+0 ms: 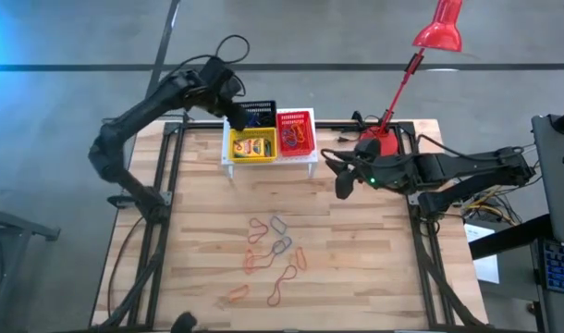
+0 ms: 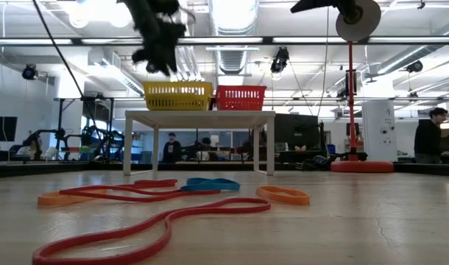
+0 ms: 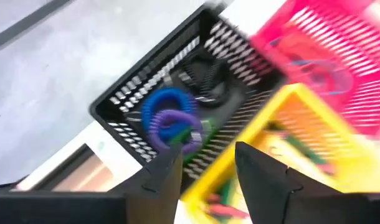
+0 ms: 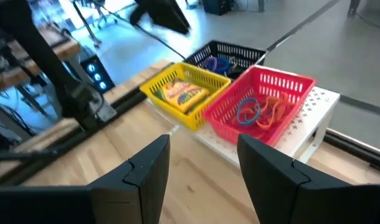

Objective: Pick & Place Office Desk Supplies
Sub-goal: Put the orange rubber band into the red basket on the shelf

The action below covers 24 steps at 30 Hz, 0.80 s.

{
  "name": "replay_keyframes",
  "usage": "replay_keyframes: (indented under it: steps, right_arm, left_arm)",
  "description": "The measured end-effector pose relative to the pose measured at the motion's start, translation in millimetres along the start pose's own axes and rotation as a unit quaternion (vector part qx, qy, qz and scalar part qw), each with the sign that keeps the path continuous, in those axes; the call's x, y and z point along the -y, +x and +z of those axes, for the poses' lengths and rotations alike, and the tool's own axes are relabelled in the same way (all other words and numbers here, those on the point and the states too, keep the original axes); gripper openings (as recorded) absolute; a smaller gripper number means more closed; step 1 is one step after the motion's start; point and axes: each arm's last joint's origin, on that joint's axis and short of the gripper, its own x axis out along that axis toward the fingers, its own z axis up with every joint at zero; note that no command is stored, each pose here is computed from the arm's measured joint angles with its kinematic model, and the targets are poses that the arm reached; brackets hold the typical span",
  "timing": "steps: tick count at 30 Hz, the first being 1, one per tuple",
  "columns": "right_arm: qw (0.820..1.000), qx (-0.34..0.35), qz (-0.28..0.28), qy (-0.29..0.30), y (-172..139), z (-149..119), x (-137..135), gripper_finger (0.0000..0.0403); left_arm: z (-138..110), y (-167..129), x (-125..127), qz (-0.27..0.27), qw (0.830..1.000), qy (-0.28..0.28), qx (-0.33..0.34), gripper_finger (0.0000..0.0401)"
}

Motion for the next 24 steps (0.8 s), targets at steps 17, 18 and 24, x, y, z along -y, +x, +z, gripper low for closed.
replay_keyframes:
  steps: [17, 18, 24]
  right_arm:
    - [0.98, -0.141, 0.139, -0.018, 34.4, -55.9, 10.9, 0.0182]
    - [0.978, -0.151, 0.145, -0.007, 36.9, -60.7, 9.3, 0.0182]
    - [0.962, -0.224, 0.149, 0.031, 63.4, -91.9, -14.4, 0.0182]
  left_arm:
    - [-154.3, -76.9, 112.0, -0.14, 0.985, -0.006, 0.105, 0.0124]
    - [-166.2, -74.5, 117.3, -0.153, 0.982, -0.008, 0.109, 0.0124]
    - [-231.5, -51.1, 140.3, -0.216, 0.972, -0.015, 0.093, 0.0124]
